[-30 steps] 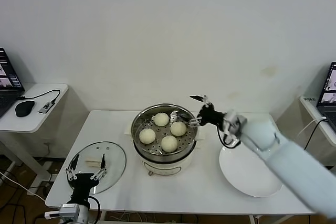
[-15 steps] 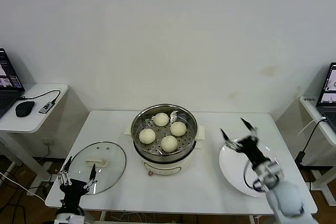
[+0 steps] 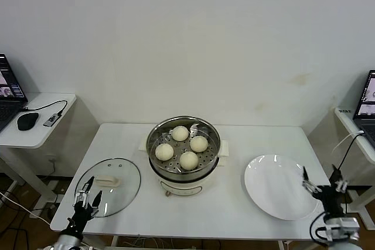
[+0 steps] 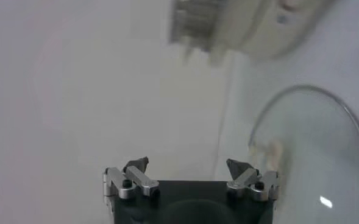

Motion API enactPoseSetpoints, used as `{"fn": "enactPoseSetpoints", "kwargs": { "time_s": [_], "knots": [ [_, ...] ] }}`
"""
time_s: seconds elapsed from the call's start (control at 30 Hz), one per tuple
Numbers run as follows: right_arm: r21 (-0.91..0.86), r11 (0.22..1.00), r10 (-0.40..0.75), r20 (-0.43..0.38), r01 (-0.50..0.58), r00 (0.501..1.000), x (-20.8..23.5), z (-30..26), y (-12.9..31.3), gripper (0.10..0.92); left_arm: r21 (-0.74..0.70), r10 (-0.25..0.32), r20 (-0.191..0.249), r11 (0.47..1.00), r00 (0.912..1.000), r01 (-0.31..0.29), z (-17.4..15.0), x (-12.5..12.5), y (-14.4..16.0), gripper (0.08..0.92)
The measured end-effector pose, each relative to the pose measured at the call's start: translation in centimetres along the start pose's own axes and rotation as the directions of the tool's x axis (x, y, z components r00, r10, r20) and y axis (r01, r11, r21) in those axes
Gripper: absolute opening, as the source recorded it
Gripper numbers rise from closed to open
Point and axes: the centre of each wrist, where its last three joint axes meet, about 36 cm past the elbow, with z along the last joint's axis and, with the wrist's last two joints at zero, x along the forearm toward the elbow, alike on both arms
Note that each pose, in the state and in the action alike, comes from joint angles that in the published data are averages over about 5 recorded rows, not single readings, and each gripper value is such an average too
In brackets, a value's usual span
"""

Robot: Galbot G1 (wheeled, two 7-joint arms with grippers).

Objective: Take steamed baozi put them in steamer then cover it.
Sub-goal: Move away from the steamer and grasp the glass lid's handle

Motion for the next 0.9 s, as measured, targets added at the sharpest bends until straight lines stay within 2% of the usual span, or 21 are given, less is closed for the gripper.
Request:
{"fn": "enactPoseSetpoints", "kwargs": {
  "time_s": [0.3,0.9],
  "knots": [
    [0.021,0.995,0.101,-0.044,-0.1,0.994,2.6,0.9,-1.4,0.823,-0.127,0.058,0.018,0.99,0.9982,-0.055,2.2,-3.0,-1.6,0.823],
    [0.05,0.987,0.159,-0.073,-0.155,0.985,4.8,1.7,-2.6,0.823,-0.203,0.059,0.039,0.978,0.9975,-0.05,2.8,-8.1,-1.3,0.823]
  ]
}}
